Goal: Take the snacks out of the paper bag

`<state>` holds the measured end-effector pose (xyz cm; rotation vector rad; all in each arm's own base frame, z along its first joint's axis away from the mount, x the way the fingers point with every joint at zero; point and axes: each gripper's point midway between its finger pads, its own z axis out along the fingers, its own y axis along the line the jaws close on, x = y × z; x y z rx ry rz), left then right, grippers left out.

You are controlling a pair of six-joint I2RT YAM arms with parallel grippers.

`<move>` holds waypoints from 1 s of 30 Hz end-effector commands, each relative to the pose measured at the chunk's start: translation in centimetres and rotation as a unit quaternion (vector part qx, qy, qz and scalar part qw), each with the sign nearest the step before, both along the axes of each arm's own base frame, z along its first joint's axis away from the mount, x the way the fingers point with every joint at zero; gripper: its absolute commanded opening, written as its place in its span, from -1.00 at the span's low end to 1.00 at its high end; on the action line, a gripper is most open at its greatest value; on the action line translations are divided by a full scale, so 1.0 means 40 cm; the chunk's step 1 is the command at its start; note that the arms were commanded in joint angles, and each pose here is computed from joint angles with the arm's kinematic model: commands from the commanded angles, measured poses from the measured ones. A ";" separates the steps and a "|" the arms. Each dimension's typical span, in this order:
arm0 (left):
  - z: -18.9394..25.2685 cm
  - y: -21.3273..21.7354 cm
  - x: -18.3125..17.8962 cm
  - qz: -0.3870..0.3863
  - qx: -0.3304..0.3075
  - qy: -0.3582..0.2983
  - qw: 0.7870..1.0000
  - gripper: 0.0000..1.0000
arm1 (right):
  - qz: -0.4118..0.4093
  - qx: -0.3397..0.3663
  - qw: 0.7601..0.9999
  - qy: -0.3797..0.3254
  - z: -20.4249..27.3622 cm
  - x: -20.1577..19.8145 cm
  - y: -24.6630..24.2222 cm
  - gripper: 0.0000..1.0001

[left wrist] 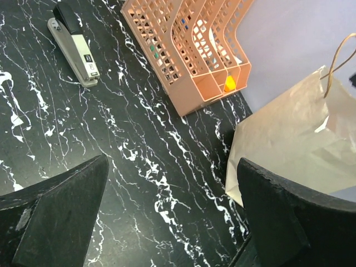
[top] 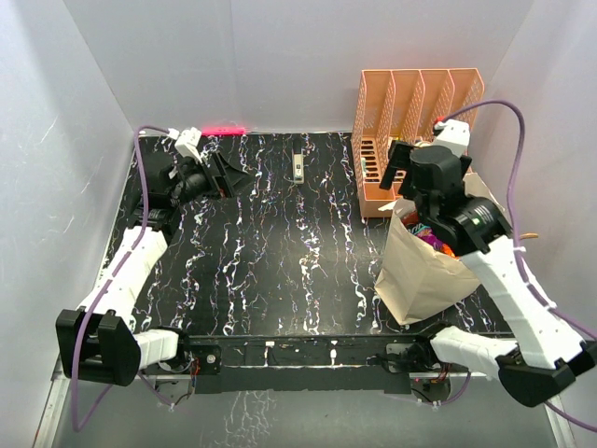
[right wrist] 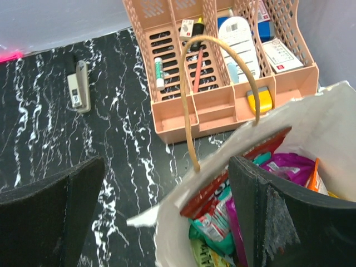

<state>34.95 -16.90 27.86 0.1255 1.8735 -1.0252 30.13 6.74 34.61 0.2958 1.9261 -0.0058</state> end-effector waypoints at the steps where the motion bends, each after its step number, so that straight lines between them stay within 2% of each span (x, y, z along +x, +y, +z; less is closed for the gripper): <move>1: 0.019 -0.007 -0.025 -0.025 0.017 -0.066 0.997 0.96 | -0.068 0.011 0.994 -0.084 0.096 0.078 -0.033 0.87; 6: 0.002 -0.009 -0.031 -0.016 0.044 -0.077 0.996 0.97 | -0.094 0.006 0.992 -0.088 0.080 0.147 -0.054 0.71; 9: -0.008 -0.012 -0.026 -0.018 0.044 -0.069 0.997 0.97 | -0.089 0.017 0.992 -0.090 0.063 0.177 -0.059 0.47; 12: -0.019 -0.014 -0.024 -0.020 0.044 -0.062 0.997 0.97 | -0.068 0.024 0.993 -0.096 0.054 0.200 -0.051 0.35; 14: -0.022 -0.015 -0.023 -0.021 0.044 -0.063 0.997 0.97 | -0.062 0.021 0.994 -0.092 0.041 0.212 -0.049 0.15; 17: -0.030 -0.013 -0.019 -0.019 0.049 -0.059 0.997 0.97 | -0.061 0.015 0.995 -0.082 0.016 0.219 -0.053 0.00; 20: -0.034 -0.009 -0.016 -0.014 0.052 -0.056 0.997 0.97 | -0.050 0.019 0.994 -0.090 0.007 0.213 -0.049 -0.28; 24: -0.036 -0.011 -0.016 -0.016 0.051 -0.053 0.997 0.97 | 0.013 0.017 0.995 -0.101 0.008 0.197 -0.012 -0.60; 30: -0.041 -0.011 -0.015 -0.015 0.049 -0.049 0.997 0.96 | 0.206 0.016 0.972 -0.108 0.029 0.118 0.118 -0.68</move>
